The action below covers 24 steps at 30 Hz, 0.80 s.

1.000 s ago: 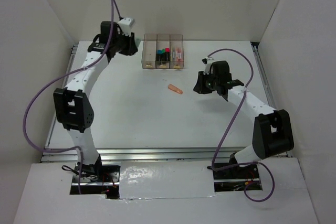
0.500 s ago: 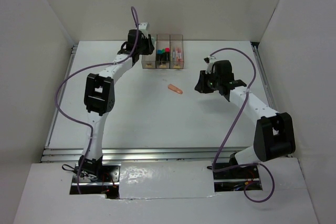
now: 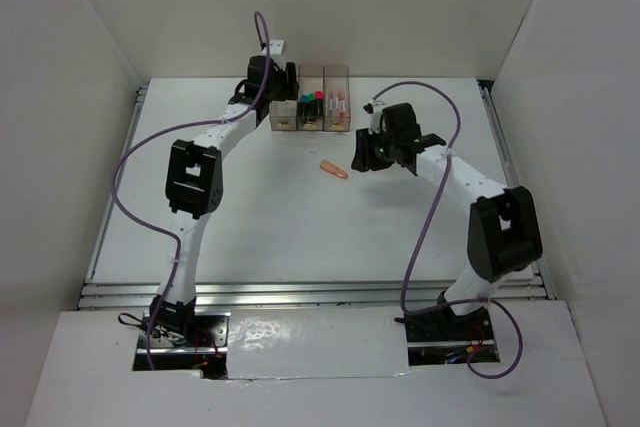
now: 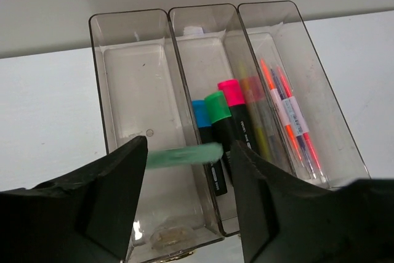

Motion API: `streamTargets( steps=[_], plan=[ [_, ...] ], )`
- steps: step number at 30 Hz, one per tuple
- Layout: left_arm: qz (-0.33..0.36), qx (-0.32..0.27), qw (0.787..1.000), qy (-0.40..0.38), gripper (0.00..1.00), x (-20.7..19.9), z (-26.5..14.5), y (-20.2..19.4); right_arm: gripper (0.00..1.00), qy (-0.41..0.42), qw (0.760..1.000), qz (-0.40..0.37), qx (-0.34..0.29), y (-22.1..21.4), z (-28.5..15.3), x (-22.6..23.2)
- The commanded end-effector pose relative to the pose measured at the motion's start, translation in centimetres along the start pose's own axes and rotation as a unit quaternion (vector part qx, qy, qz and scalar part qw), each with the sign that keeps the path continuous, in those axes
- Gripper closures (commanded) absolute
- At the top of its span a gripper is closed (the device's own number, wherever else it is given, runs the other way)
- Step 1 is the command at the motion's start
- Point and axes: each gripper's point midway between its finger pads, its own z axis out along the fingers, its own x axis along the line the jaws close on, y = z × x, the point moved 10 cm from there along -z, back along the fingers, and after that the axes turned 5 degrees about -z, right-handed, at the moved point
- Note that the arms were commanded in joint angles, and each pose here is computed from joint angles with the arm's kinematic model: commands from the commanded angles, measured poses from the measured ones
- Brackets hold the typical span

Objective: Sort the stationery into containers
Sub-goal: Place the stationery into the container, then grab a piece of stationery with the right arm

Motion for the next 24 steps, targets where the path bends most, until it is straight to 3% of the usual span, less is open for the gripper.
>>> streamTargets(
  steps=[1,7,13,24],
  plan=[
    [0.006,-0.049,0.999,-0.006,0.31,-0.3,-0.4,3.2,0.54,-0.008,0.999,-0.014,0.042,1.3,1.8,0.8],
    [-0.003,-0.057,0.998,-0.015,0.3,-0.3,-2.6,5.4,0.63,-0.033,0.995,-0.059,0.067,3.3,4.5,1.9],
    [-0.004,-0.075,0.996,-0.047,0.29,-0.8,-9.7,10.7,0.63,-0.047,0.99,-0.1,0.091,4.9,7.2,3.5],
    [0.053,0.056,0.99,-0.121,0.16,-0.3,-20.0,8.4,0.52,-0.056,0.975,-0.15,0.152,4.8,10.8,4.1]
  ],
)
